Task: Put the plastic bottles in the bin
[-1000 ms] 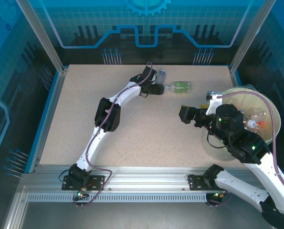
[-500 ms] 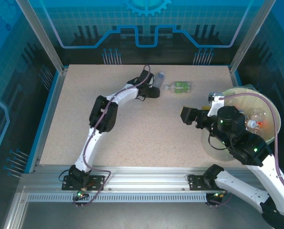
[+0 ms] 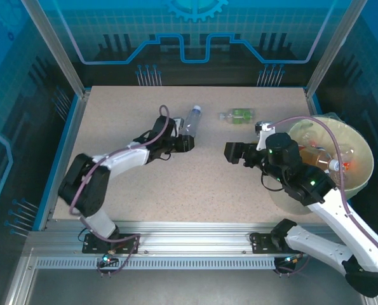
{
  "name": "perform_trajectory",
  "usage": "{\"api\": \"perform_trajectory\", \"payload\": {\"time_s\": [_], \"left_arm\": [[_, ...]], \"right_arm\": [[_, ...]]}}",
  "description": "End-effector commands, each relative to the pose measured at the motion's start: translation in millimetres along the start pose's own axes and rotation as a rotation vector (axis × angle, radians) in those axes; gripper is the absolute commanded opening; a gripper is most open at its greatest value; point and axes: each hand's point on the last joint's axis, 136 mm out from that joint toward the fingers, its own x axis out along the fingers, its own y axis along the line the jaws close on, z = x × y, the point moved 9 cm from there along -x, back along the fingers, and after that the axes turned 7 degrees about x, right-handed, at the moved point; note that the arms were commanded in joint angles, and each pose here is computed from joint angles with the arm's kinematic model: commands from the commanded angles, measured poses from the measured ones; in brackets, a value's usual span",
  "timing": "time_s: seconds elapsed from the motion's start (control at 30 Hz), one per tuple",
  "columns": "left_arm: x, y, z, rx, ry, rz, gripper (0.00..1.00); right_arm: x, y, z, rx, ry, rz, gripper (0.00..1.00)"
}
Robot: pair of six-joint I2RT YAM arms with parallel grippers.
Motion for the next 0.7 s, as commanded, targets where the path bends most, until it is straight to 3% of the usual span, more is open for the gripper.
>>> {"api": "perform_trajectory", "payload": {"time_s": [0.0,0.27,0.5,0.67], "left_arm": [[-38.2,-17.0,-0.9,0.015,-0.076,-0.111,0.34],[-106.3,-32.6,-28.7,0.026,-0.096,-0.272,0.37],[-142.0,-54.1,-35.5,0.030,-0.187,-0.561,0.38],[-148.7,-67.0,-40.9,0.073,-0.165,-0.661,0.38]], "right_arm": [[2.1,14.3,4.6,0.014,-0.012,0.100,1.00],[-2.7,16.1,4.4,0.004,0.000,0.108,1.00],[0.6,16.5,0.1,0.032,-0.049,0.188,1.00],[8.9,33.1,-0.9,0.030,-0.043,0.378,1.00]]}}
